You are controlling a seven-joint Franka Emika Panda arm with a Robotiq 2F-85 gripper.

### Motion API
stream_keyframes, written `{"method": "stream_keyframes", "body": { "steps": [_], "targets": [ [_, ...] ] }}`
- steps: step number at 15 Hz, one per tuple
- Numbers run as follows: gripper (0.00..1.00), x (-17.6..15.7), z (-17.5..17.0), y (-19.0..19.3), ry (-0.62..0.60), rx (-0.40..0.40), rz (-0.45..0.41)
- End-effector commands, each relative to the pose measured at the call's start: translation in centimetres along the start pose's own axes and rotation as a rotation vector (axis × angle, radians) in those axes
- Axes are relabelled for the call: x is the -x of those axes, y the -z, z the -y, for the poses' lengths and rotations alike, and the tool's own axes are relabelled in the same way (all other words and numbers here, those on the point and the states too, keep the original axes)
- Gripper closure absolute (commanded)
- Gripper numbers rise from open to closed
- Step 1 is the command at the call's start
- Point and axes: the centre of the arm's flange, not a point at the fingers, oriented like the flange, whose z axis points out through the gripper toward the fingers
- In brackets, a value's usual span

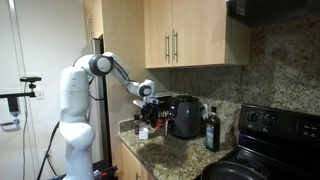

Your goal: Move the bottle from the right to the left

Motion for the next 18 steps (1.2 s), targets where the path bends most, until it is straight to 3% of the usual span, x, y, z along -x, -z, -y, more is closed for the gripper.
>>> {"method": "stream_keyframes", "body": {
  "steps": [1,3,4,7,12,16,17,18],
  "targets": [
    [0.38,-0.5,0.6,-0.1,0.008,-0.004,0.008],
    [0.38,-1.1,0.8,0.0,0.009,-0.007,0.012],
    [0.63,-1.5,0.9,-0.7,-0.002,0.018,0.005],
    [0.63,-2.8,3.5,-2.6,0.002,0.056,-0.049],
    [0.63,-4.2,6.5,-4.3,0.027,0.126,-0.225],
    [0.63,-5.1,5.7,-6.5,-0.004,0.109,-0.219],
    [0.53,-5.3,5.4,-7.1,-0.023,0.109,-0.202],
    [0.14,-5.0,5.0,-7.4,-0.036,0.111,-0.192]
  ]
}}
